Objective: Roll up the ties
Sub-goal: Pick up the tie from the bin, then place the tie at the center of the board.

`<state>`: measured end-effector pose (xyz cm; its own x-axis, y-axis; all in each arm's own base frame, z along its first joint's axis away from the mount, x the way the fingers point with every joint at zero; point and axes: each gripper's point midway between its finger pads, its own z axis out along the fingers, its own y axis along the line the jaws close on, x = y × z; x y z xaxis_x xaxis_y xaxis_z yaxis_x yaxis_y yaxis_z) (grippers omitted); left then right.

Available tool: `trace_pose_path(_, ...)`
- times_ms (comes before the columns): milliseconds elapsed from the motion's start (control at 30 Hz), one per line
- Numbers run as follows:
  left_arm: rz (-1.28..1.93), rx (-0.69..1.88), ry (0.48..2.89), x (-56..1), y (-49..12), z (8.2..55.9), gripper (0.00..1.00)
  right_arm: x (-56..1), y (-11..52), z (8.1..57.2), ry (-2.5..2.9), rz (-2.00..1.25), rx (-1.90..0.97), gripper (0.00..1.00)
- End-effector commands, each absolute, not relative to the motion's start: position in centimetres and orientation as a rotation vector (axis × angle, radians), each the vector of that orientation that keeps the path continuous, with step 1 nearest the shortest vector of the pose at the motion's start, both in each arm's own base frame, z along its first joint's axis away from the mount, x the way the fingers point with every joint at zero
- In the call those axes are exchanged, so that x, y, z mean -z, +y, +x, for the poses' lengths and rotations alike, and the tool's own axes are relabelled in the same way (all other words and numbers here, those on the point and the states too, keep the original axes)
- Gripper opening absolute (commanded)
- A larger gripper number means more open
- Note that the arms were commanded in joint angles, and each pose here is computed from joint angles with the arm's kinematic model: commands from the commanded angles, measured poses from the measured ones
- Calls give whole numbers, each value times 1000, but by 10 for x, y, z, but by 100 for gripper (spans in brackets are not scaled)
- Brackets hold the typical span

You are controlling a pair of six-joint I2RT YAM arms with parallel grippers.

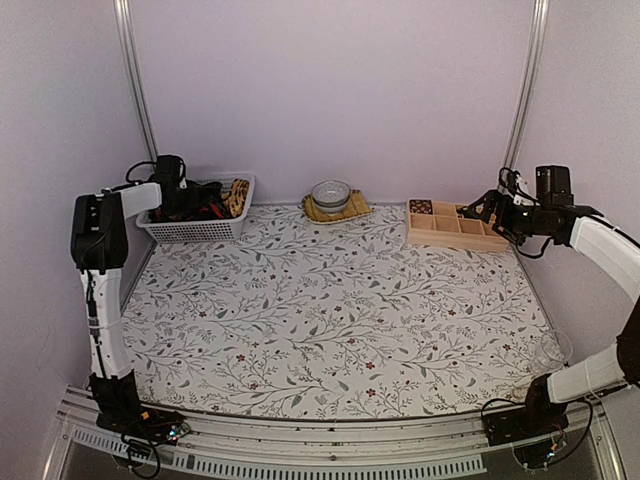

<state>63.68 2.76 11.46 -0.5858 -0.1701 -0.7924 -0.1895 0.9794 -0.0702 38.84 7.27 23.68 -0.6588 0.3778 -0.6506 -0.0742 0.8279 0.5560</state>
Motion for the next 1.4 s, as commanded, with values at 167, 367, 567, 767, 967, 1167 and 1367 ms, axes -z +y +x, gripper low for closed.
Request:
trace_pose_path(167,5,49,1882,-292,-47,626,0,-244,82,386,2163,192,-783,97)
trace_pose_path(367,225,194,1701,-392,-141,573,0,-255,95,383,2117,161,-896,96)
trace_pose_path(567,517,548,1538,-434,-253,466,0,-273,130,373,2053,35,-1073,95)
trace_pose_path(767,726,855,1351,-450,-318,352,0,-275,163,367,2065,-68,-1139,94)
trace_pose_path(967,718,899,1453,-400,-330,336,0,-273,168,367,2070,-67,-1140,94)
trace_pose_path(1167,698,890,1577,-352,-333,348,0,-265,174,366,2097,-67,-1145,94)
trace_pose_path(1367,676,918,1579,-353,-335,347,0,-258,185,363,2126,-116,-1119,94)
